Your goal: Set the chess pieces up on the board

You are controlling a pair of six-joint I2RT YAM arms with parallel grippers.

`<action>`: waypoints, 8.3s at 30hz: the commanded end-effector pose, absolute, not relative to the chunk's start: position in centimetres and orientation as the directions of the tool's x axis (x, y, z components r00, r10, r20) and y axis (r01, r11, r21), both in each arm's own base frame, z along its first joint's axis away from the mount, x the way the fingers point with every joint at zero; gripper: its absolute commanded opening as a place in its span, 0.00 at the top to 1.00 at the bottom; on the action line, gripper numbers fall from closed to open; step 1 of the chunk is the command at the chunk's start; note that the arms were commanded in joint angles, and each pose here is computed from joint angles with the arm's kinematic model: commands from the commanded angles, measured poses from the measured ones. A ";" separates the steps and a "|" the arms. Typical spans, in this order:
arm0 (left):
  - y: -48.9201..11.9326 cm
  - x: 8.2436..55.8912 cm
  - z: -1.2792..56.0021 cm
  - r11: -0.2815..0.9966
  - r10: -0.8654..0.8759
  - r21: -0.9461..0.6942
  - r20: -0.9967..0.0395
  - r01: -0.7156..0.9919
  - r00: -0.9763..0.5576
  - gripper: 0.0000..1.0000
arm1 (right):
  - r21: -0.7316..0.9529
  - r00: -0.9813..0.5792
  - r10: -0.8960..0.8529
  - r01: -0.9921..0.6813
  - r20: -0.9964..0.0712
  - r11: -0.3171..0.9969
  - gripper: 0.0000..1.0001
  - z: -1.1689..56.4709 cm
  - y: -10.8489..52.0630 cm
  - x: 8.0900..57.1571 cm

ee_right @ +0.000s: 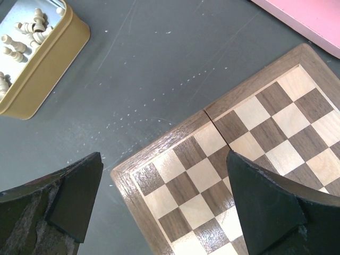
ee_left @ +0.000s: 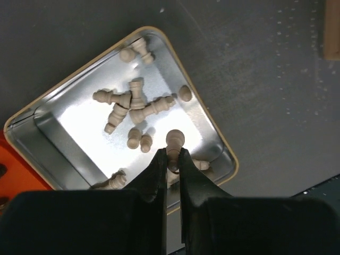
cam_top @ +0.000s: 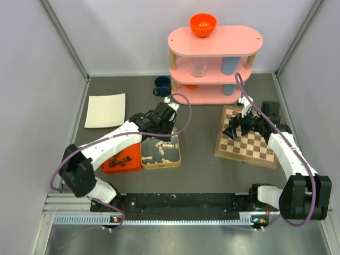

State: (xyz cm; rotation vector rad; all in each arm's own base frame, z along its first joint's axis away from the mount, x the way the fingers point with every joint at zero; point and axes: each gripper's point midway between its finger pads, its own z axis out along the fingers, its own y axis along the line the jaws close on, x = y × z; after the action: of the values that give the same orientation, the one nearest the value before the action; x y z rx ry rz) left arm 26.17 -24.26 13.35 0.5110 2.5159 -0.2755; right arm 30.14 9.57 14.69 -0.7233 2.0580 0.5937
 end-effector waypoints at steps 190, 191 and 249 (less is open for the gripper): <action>-57.4 24.0 10.0 0.597 0.400 -0.366 -0.635 0.714 -0.661 0.57 | 0.094 -0.555 -0.004 -0.147 -0.832 0.985 0.01 16.9 -7.7 33.0; -57.3 24.2 10.0 0.601 0.396 -0.363 -0.638 0.712 -0.660 0.54 | 0.094 -0.556 -0.005 -0.149 -0.831 0.984 0.01 16.9 -7.7 33.0; -13.1 28.4 21.5 0.911 0.336 0.233 -0.899 0.340 -0.282 0.10 | 0.066 -0.591 -0.553 -0.716 -0.588 0.695 0.52 8.2 5.6 26.0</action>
State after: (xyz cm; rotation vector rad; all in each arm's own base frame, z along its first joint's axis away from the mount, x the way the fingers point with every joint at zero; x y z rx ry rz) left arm 28.10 -13.32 20.45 0.5207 1.9359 -0.0112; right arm 25.01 5.16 7.06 -0.9519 2.3857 0.4131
